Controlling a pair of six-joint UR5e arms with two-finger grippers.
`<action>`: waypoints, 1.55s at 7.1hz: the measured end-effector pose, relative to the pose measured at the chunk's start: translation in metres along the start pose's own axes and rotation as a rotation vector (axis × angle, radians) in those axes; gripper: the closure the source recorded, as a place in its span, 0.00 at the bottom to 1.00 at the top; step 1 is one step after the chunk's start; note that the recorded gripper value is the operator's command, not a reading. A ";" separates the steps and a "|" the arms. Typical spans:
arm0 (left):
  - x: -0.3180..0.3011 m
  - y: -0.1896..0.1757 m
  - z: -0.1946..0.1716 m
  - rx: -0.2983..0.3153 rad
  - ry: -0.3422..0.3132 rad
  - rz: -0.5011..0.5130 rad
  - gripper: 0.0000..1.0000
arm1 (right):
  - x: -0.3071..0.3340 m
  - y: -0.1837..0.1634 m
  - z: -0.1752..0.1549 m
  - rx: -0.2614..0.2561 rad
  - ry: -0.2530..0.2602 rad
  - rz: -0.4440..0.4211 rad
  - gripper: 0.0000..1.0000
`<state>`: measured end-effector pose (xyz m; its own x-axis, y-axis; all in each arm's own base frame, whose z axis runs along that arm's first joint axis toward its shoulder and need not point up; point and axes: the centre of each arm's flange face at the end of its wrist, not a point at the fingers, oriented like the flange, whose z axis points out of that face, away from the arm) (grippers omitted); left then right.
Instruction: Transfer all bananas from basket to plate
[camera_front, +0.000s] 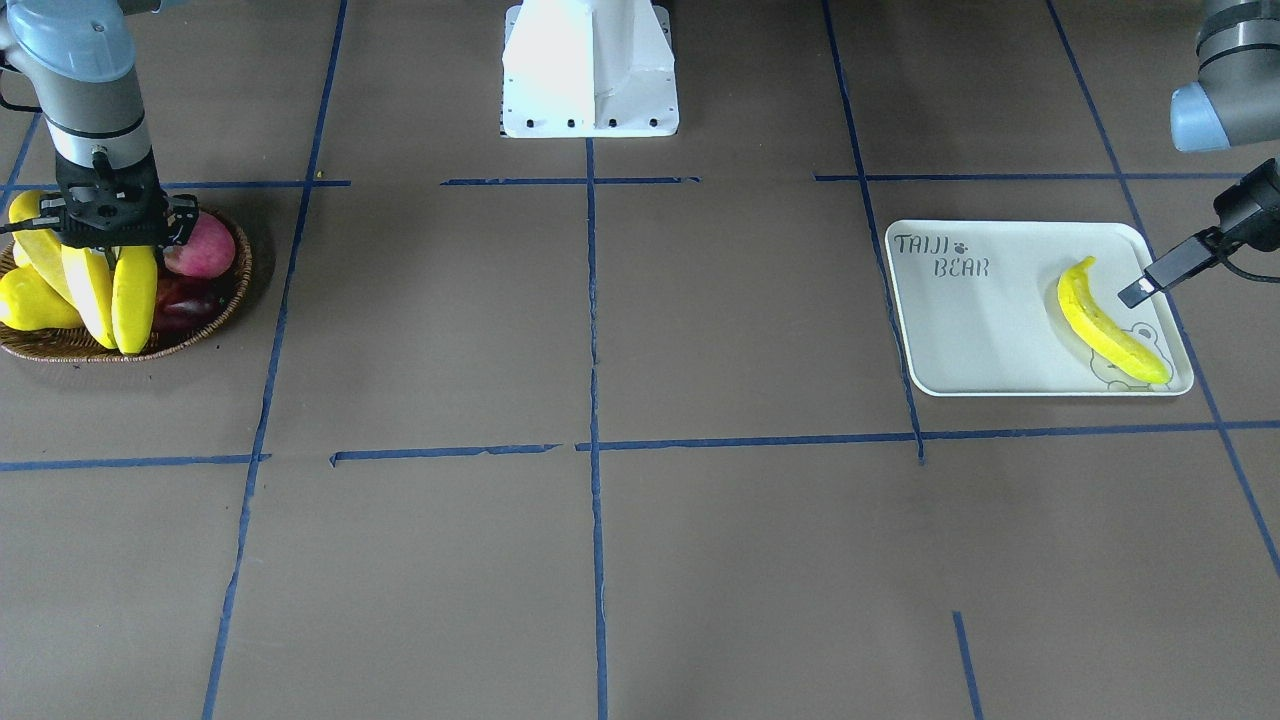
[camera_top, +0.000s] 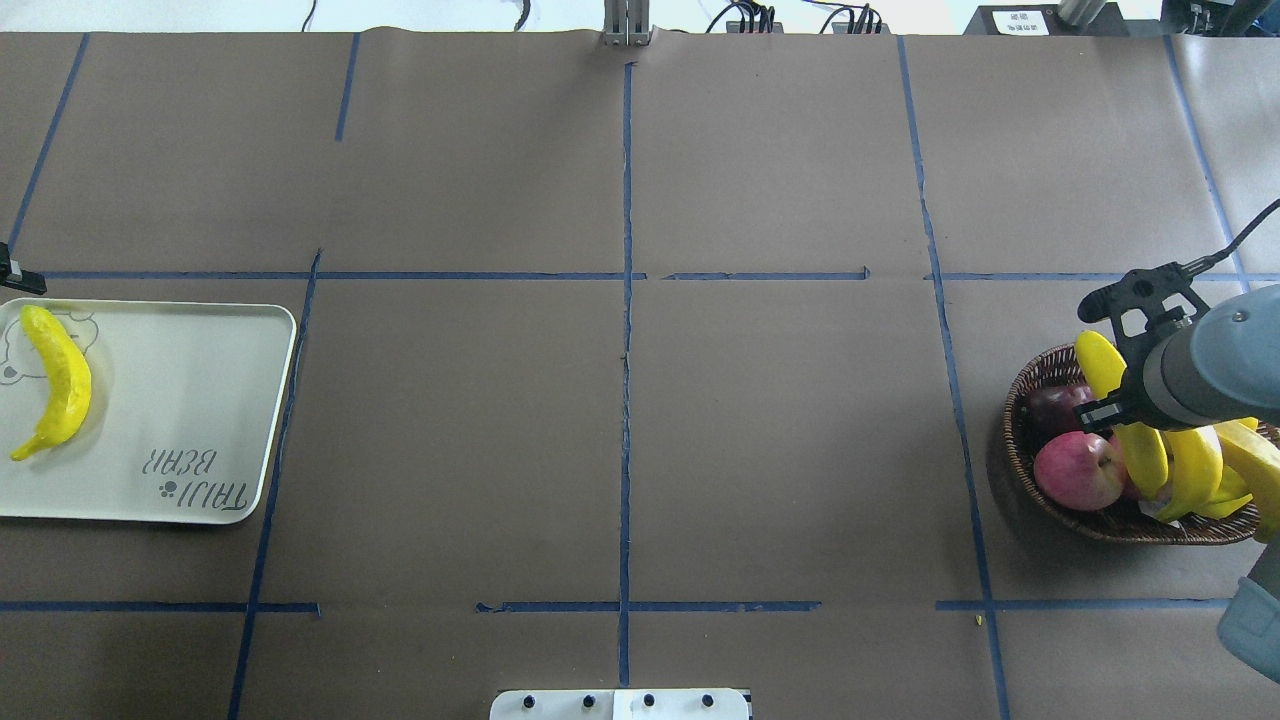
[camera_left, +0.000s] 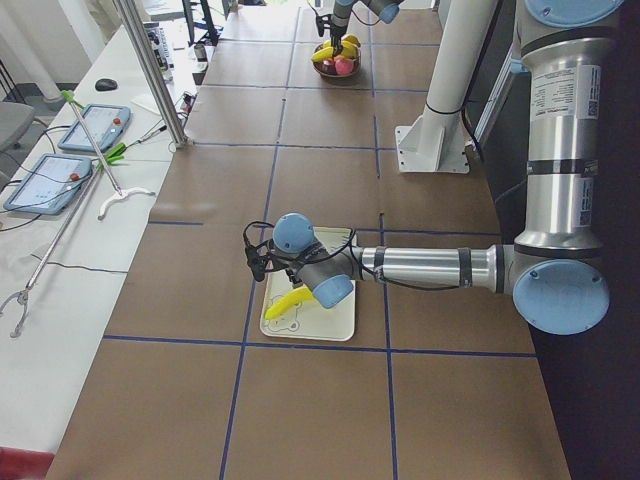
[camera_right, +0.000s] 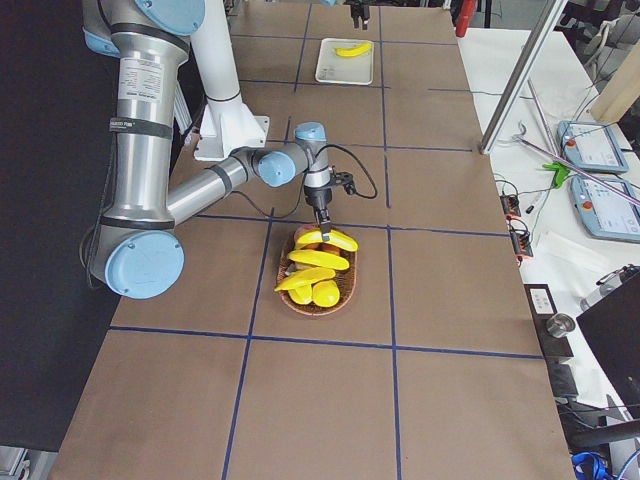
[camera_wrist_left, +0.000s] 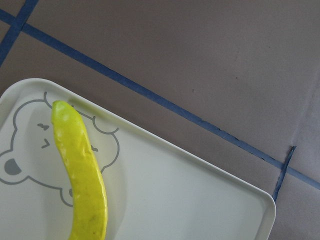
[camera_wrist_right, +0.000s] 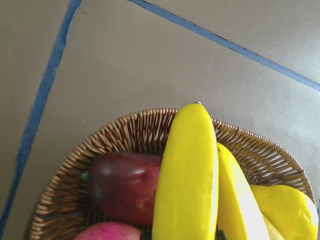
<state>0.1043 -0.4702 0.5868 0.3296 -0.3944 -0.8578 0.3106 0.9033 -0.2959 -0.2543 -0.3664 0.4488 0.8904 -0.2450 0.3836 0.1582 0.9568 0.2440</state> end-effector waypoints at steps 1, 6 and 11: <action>0.001 0.001 0.000 0.001 0.005 0.007 0.00 | 0.003 -0.002 -0.025 0.003 -0.031 0.019 0.92; 0.060 0.013 0.004 -0.002 0.125 0.191 0.00 | -0.026 -0.043 -0.131 0.065 -0.386 0.148 0.92; 0.210 0.085 0.050 -0.116 0.246 0.088 0.00 | -0.075 -0.064 -0.101 0.228 -0.926 0.391 0.95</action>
<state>0.2446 -0.4846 0.4024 0.1199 -0.2740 -0.9542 0.1813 0.9510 -0.2503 -0.2881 -0.3933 0.3140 0.1686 -0.0401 0.9849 -0.2425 0.9668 0.0809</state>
